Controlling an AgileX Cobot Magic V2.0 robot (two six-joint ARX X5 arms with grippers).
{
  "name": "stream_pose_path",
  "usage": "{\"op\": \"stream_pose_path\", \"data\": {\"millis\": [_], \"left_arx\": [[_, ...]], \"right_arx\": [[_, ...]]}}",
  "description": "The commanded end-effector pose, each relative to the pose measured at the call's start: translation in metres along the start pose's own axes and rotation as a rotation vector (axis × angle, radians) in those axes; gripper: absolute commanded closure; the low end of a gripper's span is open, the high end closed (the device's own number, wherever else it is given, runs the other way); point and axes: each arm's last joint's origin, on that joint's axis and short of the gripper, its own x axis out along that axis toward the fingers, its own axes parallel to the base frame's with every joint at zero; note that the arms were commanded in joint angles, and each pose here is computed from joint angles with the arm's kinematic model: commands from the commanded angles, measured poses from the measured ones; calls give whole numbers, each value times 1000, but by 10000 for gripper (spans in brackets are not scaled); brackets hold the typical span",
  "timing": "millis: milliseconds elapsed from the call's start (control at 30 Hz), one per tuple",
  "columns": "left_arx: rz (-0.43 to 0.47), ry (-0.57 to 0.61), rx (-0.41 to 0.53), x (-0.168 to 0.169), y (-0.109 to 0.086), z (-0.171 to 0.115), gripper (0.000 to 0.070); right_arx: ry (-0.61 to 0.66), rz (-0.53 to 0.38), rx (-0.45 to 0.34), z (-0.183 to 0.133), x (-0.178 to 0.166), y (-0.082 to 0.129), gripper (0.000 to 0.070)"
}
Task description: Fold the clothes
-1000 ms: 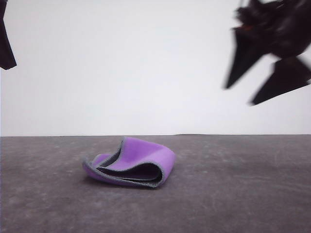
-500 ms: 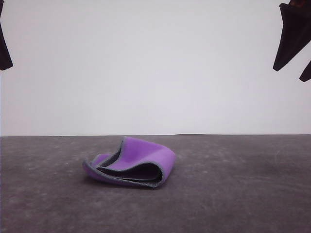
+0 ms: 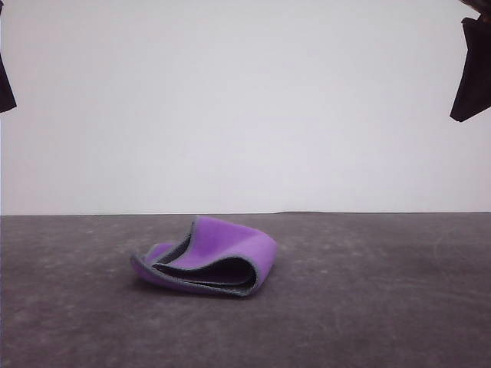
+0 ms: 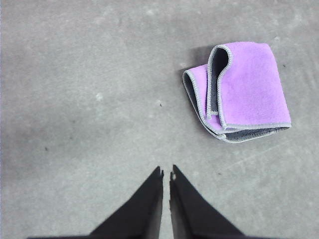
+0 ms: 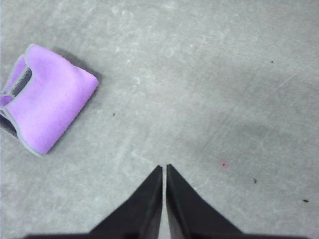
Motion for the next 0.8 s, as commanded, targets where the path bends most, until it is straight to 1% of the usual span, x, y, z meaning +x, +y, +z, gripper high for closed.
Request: {"op": "stream_pose_path", "data": {"millis": [0,600,667,767], "left_arx": [[2,-10,3,0,0,3,685],[4,-25,9,-1,0,4,683],[21,-37,47,-3,0,4,683],[45,-90,50,-10,2,1,683]], "right_arx": [[-16,-1,-18,5,-1,0,695],[-103,-1,-52,14,-2,0,695],[-103,-1,-52,14,-2,0,695],[-103,0,-52,14,-2,0,695]]}}
